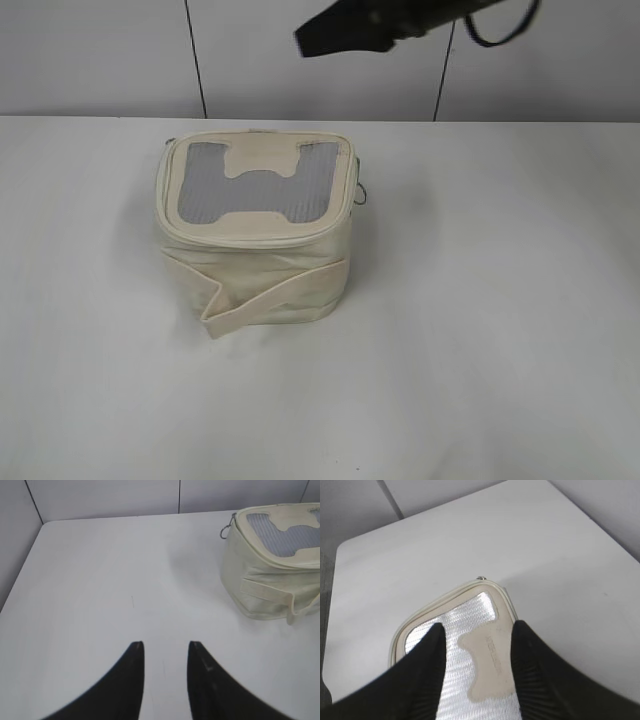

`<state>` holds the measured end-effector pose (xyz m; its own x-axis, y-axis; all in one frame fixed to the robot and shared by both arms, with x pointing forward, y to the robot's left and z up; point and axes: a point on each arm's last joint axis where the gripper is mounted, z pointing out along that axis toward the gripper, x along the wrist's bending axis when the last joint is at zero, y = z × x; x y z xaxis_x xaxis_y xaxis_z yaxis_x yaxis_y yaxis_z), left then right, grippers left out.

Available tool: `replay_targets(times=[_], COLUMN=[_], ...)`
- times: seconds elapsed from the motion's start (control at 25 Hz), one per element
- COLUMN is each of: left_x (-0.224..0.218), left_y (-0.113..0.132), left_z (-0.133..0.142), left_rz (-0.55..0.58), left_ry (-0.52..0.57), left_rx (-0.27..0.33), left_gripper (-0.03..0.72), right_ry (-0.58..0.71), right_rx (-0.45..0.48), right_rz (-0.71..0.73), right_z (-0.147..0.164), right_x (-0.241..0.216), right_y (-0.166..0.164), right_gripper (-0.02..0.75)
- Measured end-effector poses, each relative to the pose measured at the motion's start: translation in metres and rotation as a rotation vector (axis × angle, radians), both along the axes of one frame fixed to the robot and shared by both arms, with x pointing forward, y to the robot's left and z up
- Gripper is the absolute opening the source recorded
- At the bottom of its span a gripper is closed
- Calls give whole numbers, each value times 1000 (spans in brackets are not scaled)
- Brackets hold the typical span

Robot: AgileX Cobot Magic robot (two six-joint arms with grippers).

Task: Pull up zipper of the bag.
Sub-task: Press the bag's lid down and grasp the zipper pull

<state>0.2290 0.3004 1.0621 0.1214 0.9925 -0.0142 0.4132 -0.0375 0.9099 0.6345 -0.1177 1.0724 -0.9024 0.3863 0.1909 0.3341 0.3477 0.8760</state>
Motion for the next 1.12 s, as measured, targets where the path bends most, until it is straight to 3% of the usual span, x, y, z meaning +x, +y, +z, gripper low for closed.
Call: replay_targets(times=[0.12,0.28,0.72,0.88,0.96,1.12], left_x=[0,0,0,0,0,5], left_y=[0,0,0,0,0,0], left_z=[0,0,0,0,0,6], left_rz=[0,0,0,0,0,1], left_ry=[0,0,0,0,0,-3], left_rx=[0,0,0,0,0,1], left_gripper=[228,228,228,228,228,228], right_ry=[6,38,199,216,212,205], right_rx=[-67,-117,-126,-130,-140,-169], right_rz=[83,147,141,152,162,169], right_z=[-11,-26,-95,-103,-104,-106], right_x=[22,43,69,67,64,61], right_y=[45,77,92,99,103,106], right_gripper=[346,381,408,405,353,83])
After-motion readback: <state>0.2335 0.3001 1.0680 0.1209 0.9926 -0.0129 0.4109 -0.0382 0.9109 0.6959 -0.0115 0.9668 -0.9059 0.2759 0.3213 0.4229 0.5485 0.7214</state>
